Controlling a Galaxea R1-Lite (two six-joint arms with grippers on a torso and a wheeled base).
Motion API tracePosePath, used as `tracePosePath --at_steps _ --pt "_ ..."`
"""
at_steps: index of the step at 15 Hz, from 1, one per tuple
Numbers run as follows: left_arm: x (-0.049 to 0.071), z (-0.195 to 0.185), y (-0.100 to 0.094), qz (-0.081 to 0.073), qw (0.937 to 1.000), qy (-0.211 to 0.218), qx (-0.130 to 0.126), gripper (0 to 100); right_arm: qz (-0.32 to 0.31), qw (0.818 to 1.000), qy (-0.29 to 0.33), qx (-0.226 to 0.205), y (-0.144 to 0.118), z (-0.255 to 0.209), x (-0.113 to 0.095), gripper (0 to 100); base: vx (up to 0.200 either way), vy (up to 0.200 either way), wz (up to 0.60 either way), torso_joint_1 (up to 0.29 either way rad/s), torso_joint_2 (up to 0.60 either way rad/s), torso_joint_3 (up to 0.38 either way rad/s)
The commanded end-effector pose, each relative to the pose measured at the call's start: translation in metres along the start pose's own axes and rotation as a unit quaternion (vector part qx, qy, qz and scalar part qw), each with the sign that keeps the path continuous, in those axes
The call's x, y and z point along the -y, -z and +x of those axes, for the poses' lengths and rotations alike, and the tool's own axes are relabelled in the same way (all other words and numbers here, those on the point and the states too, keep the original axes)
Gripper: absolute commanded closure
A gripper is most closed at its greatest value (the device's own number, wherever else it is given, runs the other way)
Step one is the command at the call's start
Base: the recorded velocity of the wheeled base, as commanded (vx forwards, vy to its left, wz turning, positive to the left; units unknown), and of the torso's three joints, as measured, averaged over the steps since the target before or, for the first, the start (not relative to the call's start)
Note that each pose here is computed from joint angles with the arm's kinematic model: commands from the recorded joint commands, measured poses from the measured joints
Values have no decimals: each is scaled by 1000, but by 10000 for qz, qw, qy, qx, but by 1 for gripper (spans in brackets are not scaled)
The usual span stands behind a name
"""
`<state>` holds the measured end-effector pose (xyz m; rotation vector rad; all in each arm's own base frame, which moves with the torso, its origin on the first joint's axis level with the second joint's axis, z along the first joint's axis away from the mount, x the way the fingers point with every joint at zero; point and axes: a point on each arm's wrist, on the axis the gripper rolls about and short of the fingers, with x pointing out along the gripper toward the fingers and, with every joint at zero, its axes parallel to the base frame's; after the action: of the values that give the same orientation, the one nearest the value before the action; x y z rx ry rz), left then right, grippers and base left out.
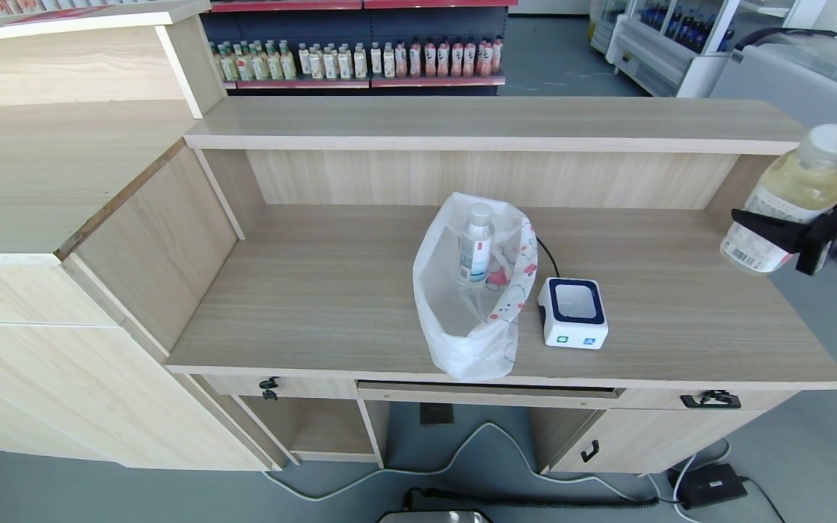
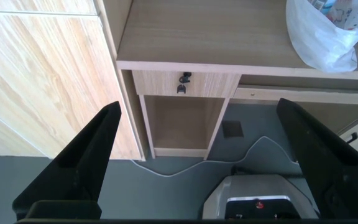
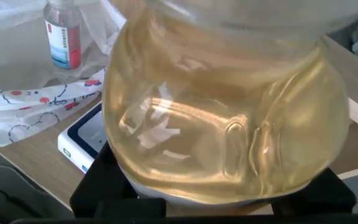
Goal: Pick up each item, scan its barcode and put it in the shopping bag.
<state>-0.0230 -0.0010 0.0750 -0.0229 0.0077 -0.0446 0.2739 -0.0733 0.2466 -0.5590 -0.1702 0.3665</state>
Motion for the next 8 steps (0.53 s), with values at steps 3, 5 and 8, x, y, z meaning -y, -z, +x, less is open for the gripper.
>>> tracePosePath --at_steps 3,5,8 --pt "0 0 0 -1 10000 -1 -2 0 -583 9981 163 -63 -2 -10 5 100 0 0 0 0 0 0" --pt "0 0 0 -2 10000 -1 -10 0 -743 9970 183 -75 -2 -12 6 100 0 0 0 0 0 0" --pt "0 0 0 -1 10000 -1 -2 0 -725 9972 183 -89 -1 -11 7 100 0 0 0 0 0 0"
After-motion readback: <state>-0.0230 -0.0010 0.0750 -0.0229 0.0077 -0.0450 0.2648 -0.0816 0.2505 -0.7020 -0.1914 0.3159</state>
